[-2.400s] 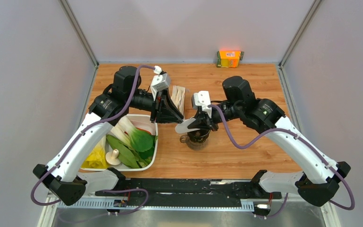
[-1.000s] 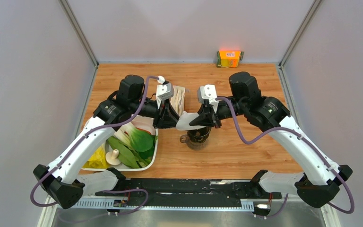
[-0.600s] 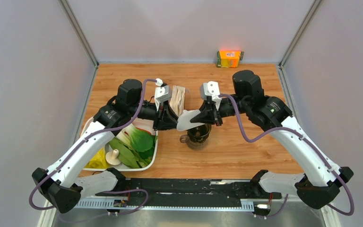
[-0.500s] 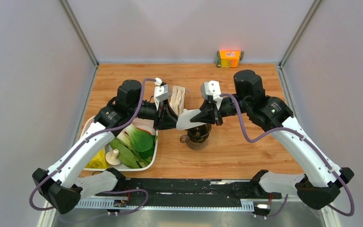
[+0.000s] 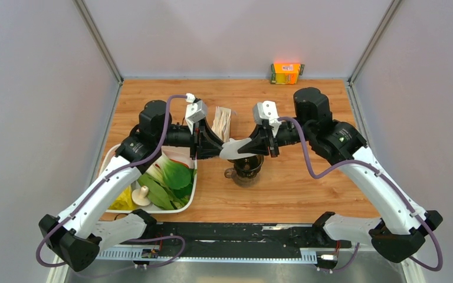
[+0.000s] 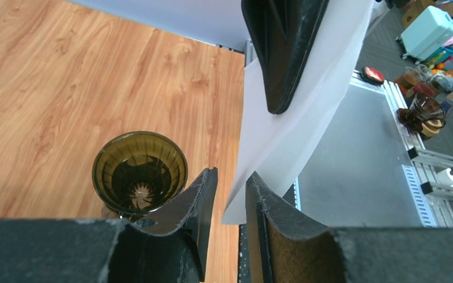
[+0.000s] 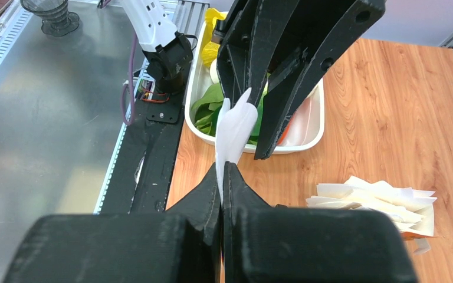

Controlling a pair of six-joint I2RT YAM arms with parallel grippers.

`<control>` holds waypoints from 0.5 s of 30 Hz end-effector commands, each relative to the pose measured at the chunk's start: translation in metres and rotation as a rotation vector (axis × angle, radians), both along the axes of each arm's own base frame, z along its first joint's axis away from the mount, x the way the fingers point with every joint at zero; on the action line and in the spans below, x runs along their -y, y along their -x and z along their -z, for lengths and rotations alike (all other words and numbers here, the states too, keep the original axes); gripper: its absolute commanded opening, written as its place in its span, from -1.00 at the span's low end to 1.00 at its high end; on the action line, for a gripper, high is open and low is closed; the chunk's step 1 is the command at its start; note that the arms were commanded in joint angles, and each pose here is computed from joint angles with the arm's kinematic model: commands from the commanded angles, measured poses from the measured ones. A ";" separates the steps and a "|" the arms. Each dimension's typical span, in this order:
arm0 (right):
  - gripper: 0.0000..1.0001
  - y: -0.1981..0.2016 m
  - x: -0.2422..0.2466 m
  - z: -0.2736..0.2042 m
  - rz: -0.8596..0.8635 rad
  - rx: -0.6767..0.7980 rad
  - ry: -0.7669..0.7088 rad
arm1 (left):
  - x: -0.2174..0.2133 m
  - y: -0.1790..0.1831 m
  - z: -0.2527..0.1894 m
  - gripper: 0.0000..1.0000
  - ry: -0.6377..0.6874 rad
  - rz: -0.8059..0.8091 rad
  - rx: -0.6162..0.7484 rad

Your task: Place the coffee filter in the dripper

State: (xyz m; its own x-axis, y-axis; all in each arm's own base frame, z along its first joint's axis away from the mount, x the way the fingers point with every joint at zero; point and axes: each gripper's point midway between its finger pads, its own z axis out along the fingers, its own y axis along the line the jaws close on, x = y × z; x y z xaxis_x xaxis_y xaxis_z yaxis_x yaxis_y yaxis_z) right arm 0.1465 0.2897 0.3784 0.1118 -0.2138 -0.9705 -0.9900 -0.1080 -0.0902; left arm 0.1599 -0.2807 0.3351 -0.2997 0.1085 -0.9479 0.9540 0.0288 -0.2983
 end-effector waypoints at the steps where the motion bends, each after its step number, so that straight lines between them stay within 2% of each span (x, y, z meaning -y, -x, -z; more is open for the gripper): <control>1: -1.00 0.002 -0.003 -0.007 -0.036 0.019 -0.034 | 0.001 0.007 -0.038 -0.31 0.068 0.033 0.093; 15: -1.00 -0.007 -0.006 0.009 -0.018 -0.010 0.016 | 0.012 0.003 -0.072 -0.34 0.093 -0.003 0.141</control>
